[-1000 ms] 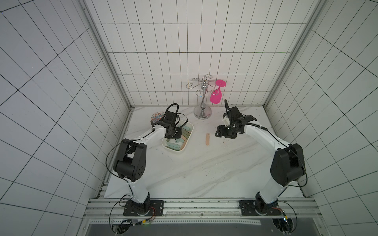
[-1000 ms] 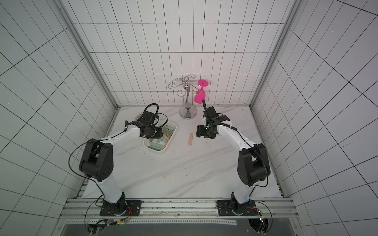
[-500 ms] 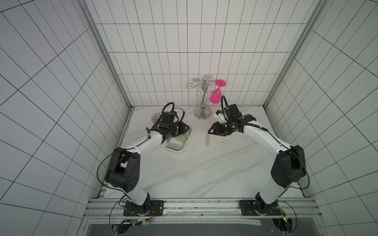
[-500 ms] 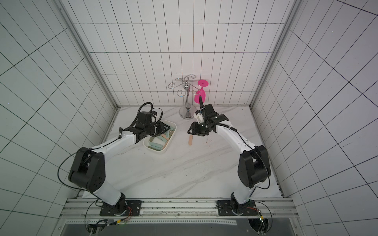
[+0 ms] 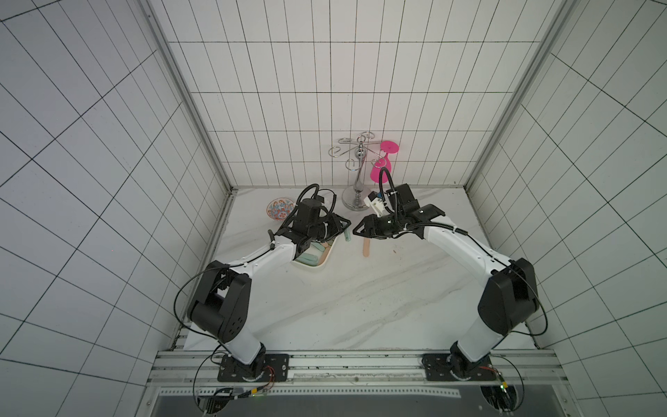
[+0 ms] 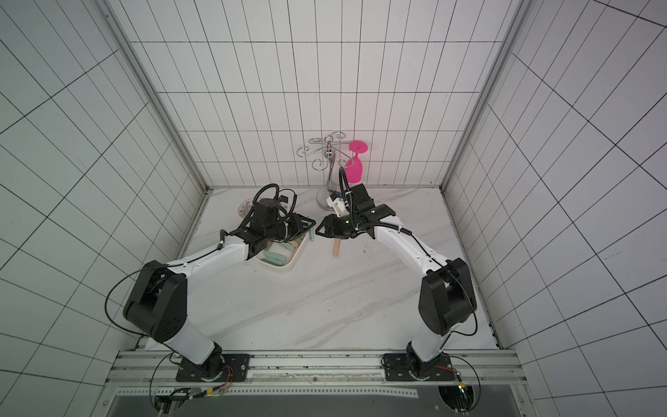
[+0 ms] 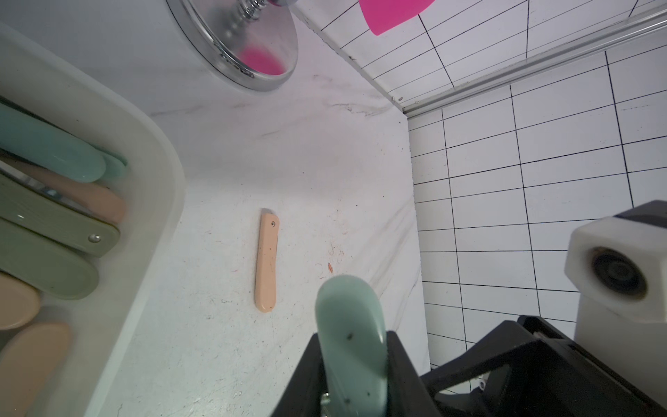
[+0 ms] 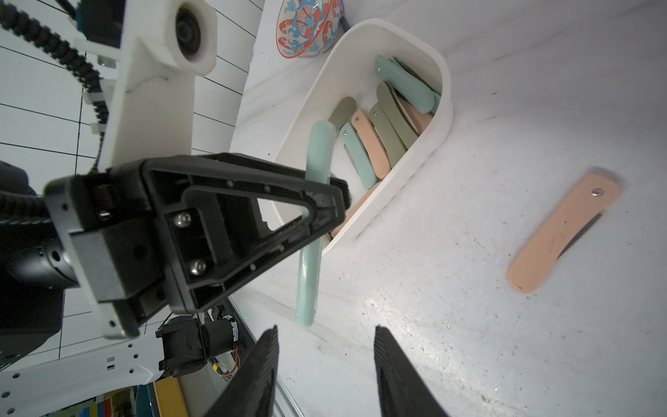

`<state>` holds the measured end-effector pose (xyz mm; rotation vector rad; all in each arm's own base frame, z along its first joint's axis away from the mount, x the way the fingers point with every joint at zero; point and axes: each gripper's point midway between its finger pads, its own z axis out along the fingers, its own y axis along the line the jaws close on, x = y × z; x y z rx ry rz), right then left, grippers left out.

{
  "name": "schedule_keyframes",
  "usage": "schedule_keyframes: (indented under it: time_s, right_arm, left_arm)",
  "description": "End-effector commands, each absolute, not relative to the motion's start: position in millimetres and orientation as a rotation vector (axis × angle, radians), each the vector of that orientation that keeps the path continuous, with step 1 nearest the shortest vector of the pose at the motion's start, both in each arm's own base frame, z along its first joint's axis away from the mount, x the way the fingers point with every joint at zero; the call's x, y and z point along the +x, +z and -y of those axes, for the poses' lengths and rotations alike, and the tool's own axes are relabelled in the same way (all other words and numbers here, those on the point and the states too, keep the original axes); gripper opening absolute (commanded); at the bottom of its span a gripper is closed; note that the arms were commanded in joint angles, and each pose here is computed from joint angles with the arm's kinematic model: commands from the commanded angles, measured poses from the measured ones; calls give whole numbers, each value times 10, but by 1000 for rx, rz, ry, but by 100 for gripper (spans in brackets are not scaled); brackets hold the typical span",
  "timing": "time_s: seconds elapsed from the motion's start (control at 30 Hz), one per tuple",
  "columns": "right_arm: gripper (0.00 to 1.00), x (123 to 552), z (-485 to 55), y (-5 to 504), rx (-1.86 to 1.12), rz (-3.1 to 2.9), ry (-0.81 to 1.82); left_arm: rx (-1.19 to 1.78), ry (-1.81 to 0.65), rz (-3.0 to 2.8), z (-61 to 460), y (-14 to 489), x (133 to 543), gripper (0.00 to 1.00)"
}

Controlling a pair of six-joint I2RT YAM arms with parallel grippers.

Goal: Take the fruit knife out of the storage box
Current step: Pick up the fruit knife from the storage box, then place the fruit knife at the center of the board.

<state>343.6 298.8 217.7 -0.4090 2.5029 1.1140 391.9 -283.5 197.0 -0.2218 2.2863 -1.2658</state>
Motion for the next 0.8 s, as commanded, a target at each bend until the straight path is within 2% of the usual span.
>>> schedule_keyframes:
  time_s: [0.0, 0.6, 0.67, 0.77]
  right_arm:
    - [44, 3474, -3110, 2382, -458, -2435, 1131]
    - [34, 3469, -3143, 2135, -499, -2503, 1026]
    - [30, 3476, -3139, 2125, -496, -2505, 1020]
    - [16, 3485, -3131, 2124, -493, -2503, 1007]
  left_arm:
    - [-228, -1299, -2249, 2922, 2054, 3971, 14]
    - [-185, -1325, -2244, 3103, 2138, 3931, 14]
    - [-179, -1329, -2244, 3119, 2143, 3921, 14]
    - [-178, -1330, -2250, 3120, 2130, 3911, 14]
